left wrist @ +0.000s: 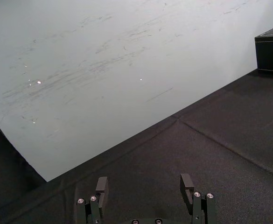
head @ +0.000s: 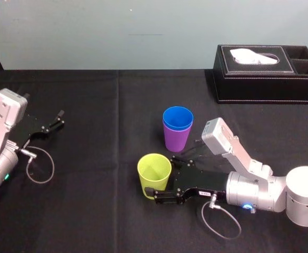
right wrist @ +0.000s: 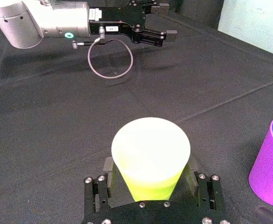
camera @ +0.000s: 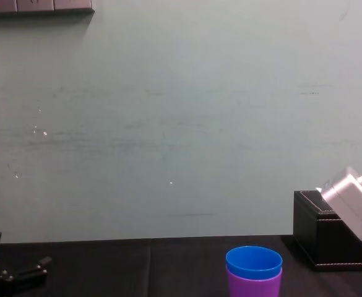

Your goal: Stack the three plastic cups sequentially using one hand.

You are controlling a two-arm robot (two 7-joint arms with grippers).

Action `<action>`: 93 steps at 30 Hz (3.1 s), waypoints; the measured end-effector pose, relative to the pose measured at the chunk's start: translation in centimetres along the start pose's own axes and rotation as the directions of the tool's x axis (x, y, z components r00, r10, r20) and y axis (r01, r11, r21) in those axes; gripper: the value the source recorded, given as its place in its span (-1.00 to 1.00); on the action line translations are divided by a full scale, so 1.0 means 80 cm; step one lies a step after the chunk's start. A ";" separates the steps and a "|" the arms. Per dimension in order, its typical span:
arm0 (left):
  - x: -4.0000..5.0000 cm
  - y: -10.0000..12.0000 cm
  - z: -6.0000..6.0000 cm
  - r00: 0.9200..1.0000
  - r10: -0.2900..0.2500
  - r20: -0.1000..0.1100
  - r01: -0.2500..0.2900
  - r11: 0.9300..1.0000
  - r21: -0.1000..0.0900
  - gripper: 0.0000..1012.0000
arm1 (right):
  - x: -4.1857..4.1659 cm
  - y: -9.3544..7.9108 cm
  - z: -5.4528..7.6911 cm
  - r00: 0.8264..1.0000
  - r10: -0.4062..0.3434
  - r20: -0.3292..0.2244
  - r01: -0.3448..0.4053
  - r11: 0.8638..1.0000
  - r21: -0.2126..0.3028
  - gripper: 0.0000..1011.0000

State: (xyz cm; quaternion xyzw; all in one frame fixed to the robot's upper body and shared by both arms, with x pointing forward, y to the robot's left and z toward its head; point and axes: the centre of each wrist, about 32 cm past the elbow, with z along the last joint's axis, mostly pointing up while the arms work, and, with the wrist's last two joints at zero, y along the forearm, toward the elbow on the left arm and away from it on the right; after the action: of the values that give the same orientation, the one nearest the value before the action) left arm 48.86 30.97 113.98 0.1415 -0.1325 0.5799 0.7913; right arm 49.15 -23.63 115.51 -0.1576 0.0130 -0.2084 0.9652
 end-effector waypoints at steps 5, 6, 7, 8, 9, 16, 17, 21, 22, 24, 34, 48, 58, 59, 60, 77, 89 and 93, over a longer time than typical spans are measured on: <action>0.000 0.000 0.000 1.000 0.000 0.000 0.000 1.000 0.000 1.00 | 0.000 -0.001 0.000 1.000 0.000 0.001 0.000 1.000 0.000 0.61; 0.000 0.000 0.000 1.000 0.000 0.000 0.000 1.000 0.000 1.00 | 0.000 -0.001 0.000 1.000 0.000 0.001 0.000 1.000 0.000 0.57; 0.000 0.000 0.000 1.000 0.000 0.000 0.000 1.000 0.000 1.00 | 0.000 -0.001 0.000 1.000 0.000 0.001 0.000 1.000 0.000 0.55; 0.000 0.000 0.000 1.000 0.000 0.000 0.000 1.000 0.000 1.00 | 0.000 -0.001 0.000 1.000 0.000 0.001 0.000 1.000 0.000 0.48; 0.000 0.000 0.000 1.000 0.000 0.000 0.000 1.000 0.000 1.00 | 0.000 -0.001 0.000 1.000 0.000 0.001 0.000 1.000 0.000 0.48; 0.000 0.000 0.000 1.000 0.000 0.000 0.000 1.000 0.000 1.00 | 0.000 -0.001 0.000 1.000 -0.001 0.001 0.001 1.000 0.000 0.43; 0.000 0.000 0.000 1.000 0.000 0.000 0.000 1.000 0.000 1.00 | 0.000 -0.001 0.000 1.000 0.000 0.001 0.000 1.000 0.000 0.43; 0.000 0.000 0.000 1.000 0.000 0.000 0.000 1.000 0.000 1.00 | 0.000 -0.001 0.001 1.000 0.000 0.002 0.000 1.000 0.000 0.43; 0.000 0.000 0.000 1.000 0.000 0.000 0.000 1.000 0.000 1.00 | 0.000 -0.001 0.001 1.000 0.000 0.002 0.000 1.000 0.000 0.43; 0.000 0.000 0.000 1.000 0.000 0.000 0.000 1.000 0.000 1.00 | 0.000 -0.001 0.001 1.000 0.000 0.002 0.000 1.000 0.000 0.43; 0.000 0.000 0.000 1.000 0.000 0.000 0.000 1.000 0.000 1.00 | 0.000 -0.001 0.001 1.000 0.000 0.002 0.000 1.000 0.000 0.43; 0.000 0.000 0.000 1.000 0.000 0.000 0.000 1.000 0.000 1.00 | -0.009 -0.023 0.028 1.000 -0.019 0.021 0.018 1.000 0.022 0.43; 0.000 0.000 0.000 1.000 0.000 0.000 0.000 1.000 0.000 1.00 | -0.010 -0.053 0.067 0.998 -0.067 0.010 0.067 0.997 0.039 0.43; 0.000 0.000 0.000 1.000 0.000 0.000 0.000 1.000 0.000 1.00 | -0.009 -0.058 0.071 0.997 -0.076 0.003 0.076 0.996 0.044 0.43; 0.000 0.000 0.000 1.000 0.000 0.000 0.000 1.000 0.000 1.00 | -0.008 -0.060 0.074 0.997 -0.082 0.000 0.082 0.996 0.047 0.43; 0.000 0.000 0.000 1.000 0.000 0.000 0.000 1.000 0.000 1.00 | 0.020 -0.083 0.108 0.985 -0.170 -0.016 0.171 0.981 0.087 0.43; 0.000 0.000 0.000 1.000 0.000 0.000 0.000 1.000 0.000 1.00 | 0.049 -0.067 0.109 0.978 -0.208 -0.020 0.209 0.975 0.073 0.43; 0.000 0.000 0.000 1.000 0.000 0.000 0.000 1.000 0.000 1.00 | 0.056 -0.062 0.107 0.976 -0.217 -0.023 0.218 0.974 0.066 0.43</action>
State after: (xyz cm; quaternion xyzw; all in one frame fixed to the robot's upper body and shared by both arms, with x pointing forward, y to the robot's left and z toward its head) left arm 48.86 30.97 113.98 0.1415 -0.1325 0.5799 0.7913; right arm 52.07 -27.14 125.36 -0.1236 -0.0039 -0.3143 0.9412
